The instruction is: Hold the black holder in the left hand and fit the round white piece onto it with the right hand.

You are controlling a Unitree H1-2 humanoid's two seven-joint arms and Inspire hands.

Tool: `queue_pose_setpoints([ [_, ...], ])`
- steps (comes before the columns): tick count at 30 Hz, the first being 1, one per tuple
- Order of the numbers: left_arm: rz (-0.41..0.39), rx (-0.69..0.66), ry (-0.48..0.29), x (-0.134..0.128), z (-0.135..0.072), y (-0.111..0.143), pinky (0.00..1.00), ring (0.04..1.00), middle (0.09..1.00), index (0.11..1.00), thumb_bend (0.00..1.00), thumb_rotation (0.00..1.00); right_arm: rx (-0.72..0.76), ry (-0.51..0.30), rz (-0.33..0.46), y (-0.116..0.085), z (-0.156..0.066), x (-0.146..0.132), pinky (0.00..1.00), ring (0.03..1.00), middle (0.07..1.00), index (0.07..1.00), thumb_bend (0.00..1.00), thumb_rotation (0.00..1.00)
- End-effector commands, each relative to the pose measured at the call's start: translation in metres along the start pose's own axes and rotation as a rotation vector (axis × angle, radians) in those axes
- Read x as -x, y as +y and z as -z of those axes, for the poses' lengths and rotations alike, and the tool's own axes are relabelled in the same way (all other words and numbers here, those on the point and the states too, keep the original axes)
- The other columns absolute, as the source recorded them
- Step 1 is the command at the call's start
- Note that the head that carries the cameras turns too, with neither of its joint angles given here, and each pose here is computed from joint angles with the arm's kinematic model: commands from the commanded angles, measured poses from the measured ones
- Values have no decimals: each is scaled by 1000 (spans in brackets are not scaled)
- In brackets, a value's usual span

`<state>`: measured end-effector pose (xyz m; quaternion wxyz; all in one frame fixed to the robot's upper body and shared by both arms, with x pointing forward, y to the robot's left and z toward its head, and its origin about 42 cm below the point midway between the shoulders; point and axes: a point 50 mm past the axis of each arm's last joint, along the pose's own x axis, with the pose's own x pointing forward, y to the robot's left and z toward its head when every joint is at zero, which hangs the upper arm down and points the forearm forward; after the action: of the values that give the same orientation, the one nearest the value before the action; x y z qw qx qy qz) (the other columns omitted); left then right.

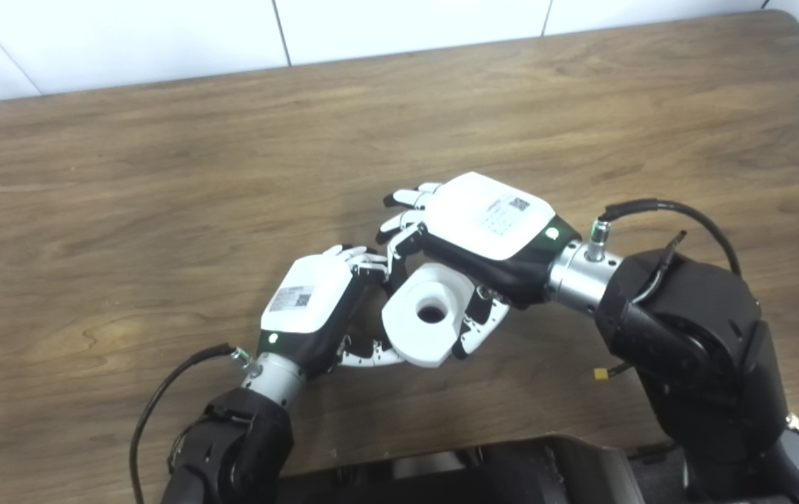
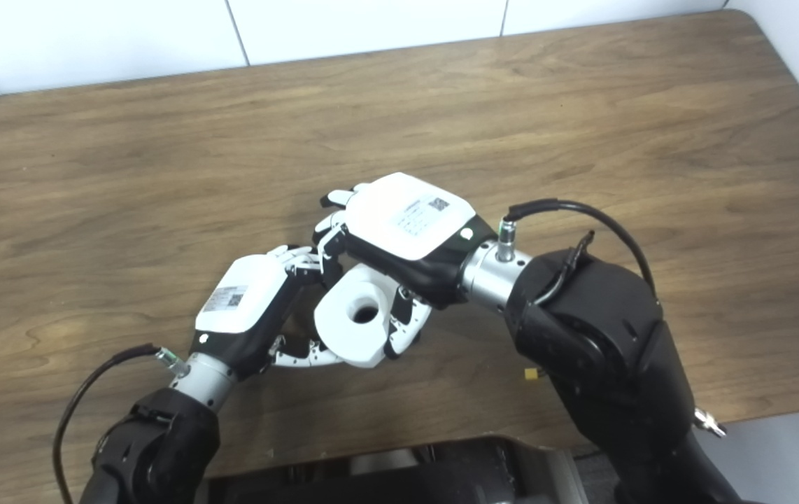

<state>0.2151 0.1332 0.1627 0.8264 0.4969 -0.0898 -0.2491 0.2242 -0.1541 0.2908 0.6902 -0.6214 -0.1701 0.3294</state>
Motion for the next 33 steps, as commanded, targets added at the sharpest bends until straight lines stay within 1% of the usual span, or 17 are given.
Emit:
queue_pose_setpoints([
  [1, -22, -3, -19, 0, -3, 4, 914, 859, 777, 487, 516, 52, 27, -21, 14, -4, -4, 3, 925, 949, 823, 485, 517, 143],
  [18, -20, -1, -14, 0, -4, 4, 916, 859, 778, 487, 516, 52, 18, -5, 36, -3, 4, 1, 910, 941, 815, 487, 518, 147],
  [26, -21, -4, -14, 0, -4, 4, 913, 858, 778, 487, 516, 53, 18, 6, 37, -5, 8, 2, 919, 946, 828, 494, 522, 162],
  [27, -21, -5, -14, 0, -4, 4, 912, 857, 777, 486, 516, 52, 18, 9, 39, -5, 8, 2, 918, 945, 829, 556, 672, 245],
  [28, -21, -5, -14, 0, -4, 4, 911, 857, 777, 486, 516, 52, 18, 10, 40, -5, 8, 2, 917, 945, 830, 594, 758, 297],
  [29, -20, -6, -13, 0, -4, 4, 911, 856, 776, 486, 517, 52, 17, 12, 43, -6, 8, 2, 918, 946, 833, 625, 817, 335],
  [31, -20, -9, -12, 1, -4, 4, 910, 856, 776, 487, 517, 52, 16, 13, 48, -7, 8, 2, 918, 947, 836, 651, 859, 361],
  [33, -21, -11, -13, 1, -4, 4, 907, 854, 775, 486, 517, 52, 16, 12, 55, -8, 8, 3, 919, 949, 841, 670, 876, 377],
])
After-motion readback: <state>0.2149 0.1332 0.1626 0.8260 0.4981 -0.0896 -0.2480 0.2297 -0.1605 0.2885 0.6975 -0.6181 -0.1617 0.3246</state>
